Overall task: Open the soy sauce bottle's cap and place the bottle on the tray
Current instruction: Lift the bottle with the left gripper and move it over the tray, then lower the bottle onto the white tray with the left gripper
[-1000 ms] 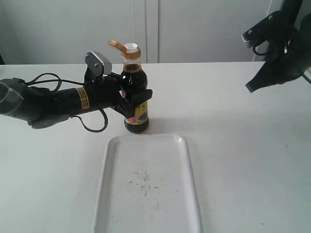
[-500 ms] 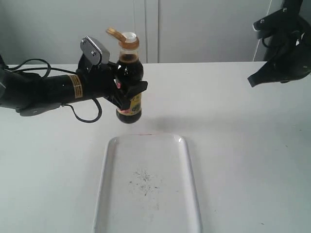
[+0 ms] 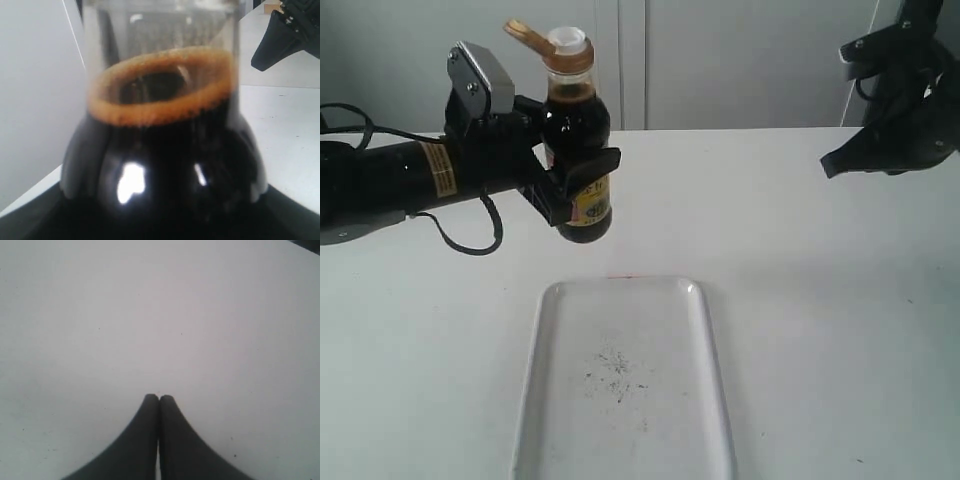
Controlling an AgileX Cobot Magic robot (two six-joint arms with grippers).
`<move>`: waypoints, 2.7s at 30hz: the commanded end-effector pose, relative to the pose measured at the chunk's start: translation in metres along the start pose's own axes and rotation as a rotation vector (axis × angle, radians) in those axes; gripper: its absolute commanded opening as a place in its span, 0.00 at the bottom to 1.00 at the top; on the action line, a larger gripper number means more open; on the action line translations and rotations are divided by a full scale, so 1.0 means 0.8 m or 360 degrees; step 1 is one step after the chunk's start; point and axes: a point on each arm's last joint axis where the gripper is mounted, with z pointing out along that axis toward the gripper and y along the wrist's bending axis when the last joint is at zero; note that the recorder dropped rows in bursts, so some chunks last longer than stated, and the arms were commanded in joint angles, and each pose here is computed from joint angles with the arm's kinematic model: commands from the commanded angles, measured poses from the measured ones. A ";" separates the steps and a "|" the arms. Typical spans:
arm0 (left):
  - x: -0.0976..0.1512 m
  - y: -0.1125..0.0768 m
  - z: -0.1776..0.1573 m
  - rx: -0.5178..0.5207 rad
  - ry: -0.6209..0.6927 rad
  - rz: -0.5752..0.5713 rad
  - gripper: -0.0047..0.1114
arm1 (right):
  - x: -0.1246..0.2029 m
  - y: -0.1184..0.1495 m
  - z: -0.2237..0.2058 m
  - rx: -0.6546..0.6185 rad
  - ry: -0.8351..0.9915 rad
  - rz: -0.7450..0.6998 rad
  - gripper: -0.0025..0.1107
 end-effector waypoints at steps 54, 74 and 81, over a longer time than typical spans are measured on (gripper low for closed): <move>0.015 -0.121 -0.008 0.0253 -0.0028 -0.0187 0.04 | 0.011 0.005 0.023 -0.0090 0.0053 0.0137 0.02; 0.053 -0.132 0.006 0.0262 0.0083 -0.0250 0.04 | 0.011 0.005 0.023 -0.0091 0.0056 0.0131 0.02; 0.059 -0.138 0.003 0.0295 0.0114 -0.0249 0.04 | 0.011 0.005 0.023 -0.0092 0.0059 0.0131 0.02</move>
